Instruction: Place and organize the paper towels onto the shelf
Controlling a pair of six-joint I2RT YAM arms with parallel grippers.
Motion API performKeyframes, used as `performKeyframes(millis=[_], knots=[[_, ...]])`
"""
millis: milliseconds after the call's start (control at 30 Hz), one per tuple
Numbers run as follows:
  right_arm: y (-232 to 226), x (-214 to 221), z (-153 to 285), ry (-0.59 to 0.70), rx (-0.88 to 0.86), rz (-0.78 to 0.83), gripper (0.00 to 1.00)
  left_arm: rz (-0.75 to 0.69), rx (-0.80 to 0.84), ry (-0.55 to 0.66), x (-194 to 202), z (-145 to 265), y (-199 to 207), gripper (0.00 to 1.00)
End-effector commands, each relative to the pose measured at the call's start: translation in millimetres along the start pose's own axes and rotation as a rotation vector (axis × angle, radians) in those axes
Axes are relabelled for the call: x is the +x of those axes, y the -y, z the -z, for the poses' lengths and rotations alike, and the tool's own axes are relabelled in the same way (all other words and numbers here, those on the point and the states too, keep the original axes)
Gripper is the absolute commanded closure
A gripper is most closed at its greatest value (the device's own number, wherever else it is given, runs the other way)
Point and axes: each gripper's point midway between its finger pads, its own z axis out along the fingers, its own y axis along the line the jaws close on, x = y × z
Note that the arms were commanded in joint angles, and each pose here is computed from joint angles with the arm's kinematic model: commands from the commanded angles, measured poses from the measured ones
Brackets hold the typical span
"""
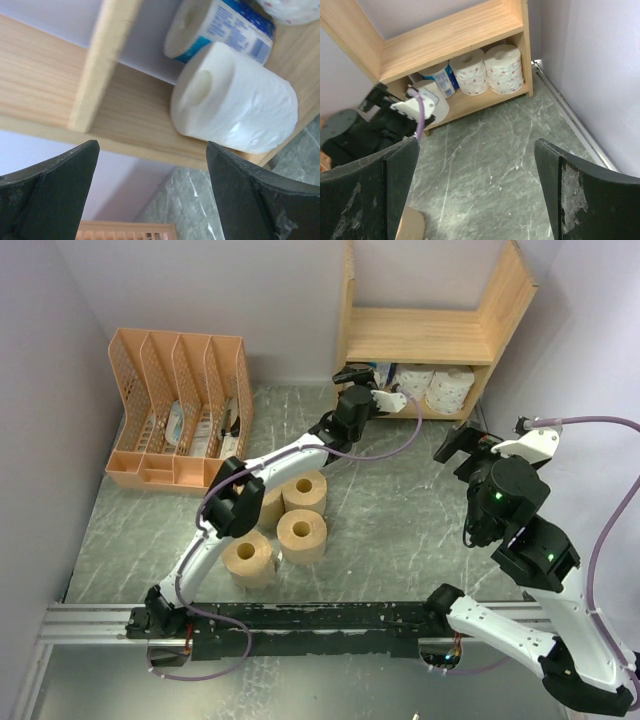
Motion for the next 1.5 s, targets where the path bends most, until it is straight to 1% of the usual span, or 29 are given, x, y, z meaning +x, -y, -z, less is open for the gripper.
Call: performKeyframes(millis=[0, 67, 133, 200, 267, 333, 400, 467, 533, 633, 733, 800, 867, 967, 1033, 1133, 1200, 1300, 1467], knots=[[9, -18, 7, 0.028, 0.001, -0.018, 0.00, 0.117, -0.113, 0.027, -48, 45, -83, 0.00], [12, -26, 12, 0.038, -0.017, -0.014, 0.00, 0.128, -0.107, 0.059, -66, 67, -94, 0.00], [8, -30, 16, 0.021, -0.064, 0.018, 0.00, 0.150, -0.076, 0.075, -80, 92, -106, 0.00], [-2, -29, 19, -0.025, -0.130, 0.090, 0.00, 0.205, 0.013, 0.088, -89, 118, -118, 0.00], [-23, -9, 19, -0.126, -0.229, 0.204, 0.00, 0.290, 0.143, 0.101, -90, 145, -132, 0.00], [-40, 34, 15, -0.270, -0.288, 0.359, 0.00, 0.361, 0.254, 0.097, -75, 168, -148, 0.00], [-54, 85, 10, -0.420, -0.334, 0.497, 0.00, 0.424, 0.307, 0.039, -40, 188, -171, 0.00], [-70, 132, 10, -0.532, -0.423, 0.596, 0.02, 0.478, 0.290, -0.009, 0, 210, -205, 0.00], [-91, 162, 15, -0.575, -0.545, 0.625, 0.03, 0.486, 0.228, -0.075, 44, 229, -228, 0.00], [-124, 185, 30, -0.610, -0.754, 0.629, 0.03, 0.526, 0.166, -0.165, 102, 265, -248, 0.00], [-155, 211, 63, -0.680, -1.016, 0.643, 0.04, 0.572, 0.175, -0.277, 140, 303, -238, 0.00], [-169, 229, 90, -0.741, -1.169, 0.665, 0.04, 0.621, 0.181, -0.345, 158, 324, -229, 0.03], [-182, 246, 112, -0.785, -1.259, 0.710, 0.05, 0.669, 0.187, -0.374, 174, 343, -220, 0.03], [-195, 264, 135, -0.796, -1.285, 0.861, 0.07, 0.728, 0.161, -0.401, 196, 364, -210, 0.00], [-200, 273, 152, -0.796, -1.299, 0.962, 0.07, 0.788, 0.121, -0.427, 209, 374, -213, 0.00], [-198, 287, 157, -0.810, -1.263, 1.075, 0.11, 0.876, 0.059, -0.433, 219, 387, -233, 0.00], [-194, 295, 153, -0.789, -1.214, 1.136, 0.14, 0.922, 0.025, -0.423, 222, 393, -248, 0.00], [-193, 302, 150, -0.747, -1.182, 1.153, 0.18, 0.938, 0.016, -0.425, 225, 395, -251, 0.00], [-197, 317, 145, -0.711, -1.146, 1.155, 0.19, 0.945, 0.026, -0.451, 235, 389, -241, 0.00]])
